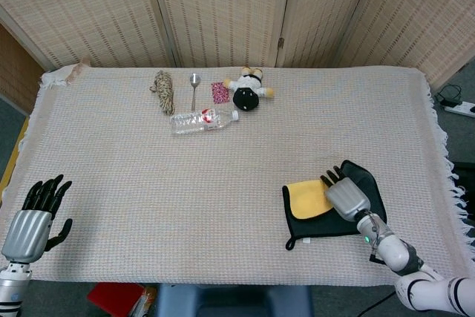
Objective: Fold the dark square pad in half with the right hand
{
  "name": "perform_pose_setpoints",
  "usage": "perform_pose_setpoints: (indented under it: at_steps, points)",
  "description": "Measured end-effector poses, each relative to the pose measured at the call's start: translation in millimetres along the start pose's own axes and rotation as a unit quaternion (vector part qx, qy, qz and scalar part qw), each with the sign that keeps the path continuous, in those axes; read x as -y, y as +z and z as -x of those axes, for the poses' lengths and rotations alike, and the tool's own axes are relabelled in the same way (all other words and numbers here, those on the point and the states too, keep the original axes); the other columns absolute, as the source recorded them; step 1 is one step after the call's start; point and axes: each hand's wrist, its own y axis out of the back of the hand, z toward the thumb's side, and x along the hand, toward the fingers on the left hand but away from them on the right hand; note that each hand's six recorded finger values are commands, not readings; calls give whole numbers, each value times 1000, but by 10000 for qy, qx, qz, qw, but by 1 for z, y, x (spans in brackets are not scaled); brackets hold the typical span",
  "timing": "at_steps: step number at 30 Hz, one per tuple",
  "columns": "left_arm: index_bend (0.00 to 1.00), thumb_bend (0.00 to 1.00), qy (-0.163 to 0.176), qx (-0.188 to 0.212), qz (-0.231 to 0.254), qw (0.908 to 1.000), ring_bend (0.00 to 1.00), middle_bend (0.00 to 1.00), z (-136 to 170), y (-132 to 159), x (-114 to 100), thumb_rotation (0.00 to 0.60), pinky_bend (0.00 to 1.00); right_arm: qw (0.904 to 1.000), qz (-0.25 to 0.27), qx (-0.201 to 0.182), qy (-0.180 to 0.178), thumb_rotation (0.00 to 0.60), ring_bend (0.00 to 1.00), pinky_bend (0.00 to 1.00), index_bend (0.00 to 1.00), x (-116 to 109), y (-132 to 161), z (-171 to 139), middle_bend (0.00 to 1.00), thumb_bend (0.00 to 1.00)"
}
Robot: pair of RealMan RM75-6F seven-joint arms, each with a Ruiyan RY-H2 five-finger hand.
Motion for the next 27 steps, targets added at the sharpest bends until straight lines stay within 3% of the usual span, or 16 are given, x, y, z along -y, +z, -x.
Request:
perform_pose_setpoints:
  at_steps: [14, 27]
  points:
    - [0, 505, 30, 18, -5, 10000, 0, 0, 1, 1, -2, 600, 0, 9997, 75, -179, -138, 600, 62, 0, 646, -9, 11, -22, 143, 495]
    - [0, 505, -15, 32, -37, 10000, 0, 0, 1, 3, 2, 600, 0, 9992, 20, -379, 82, 600, 67, 0, 646, 4, 16, -39, 143, 496]
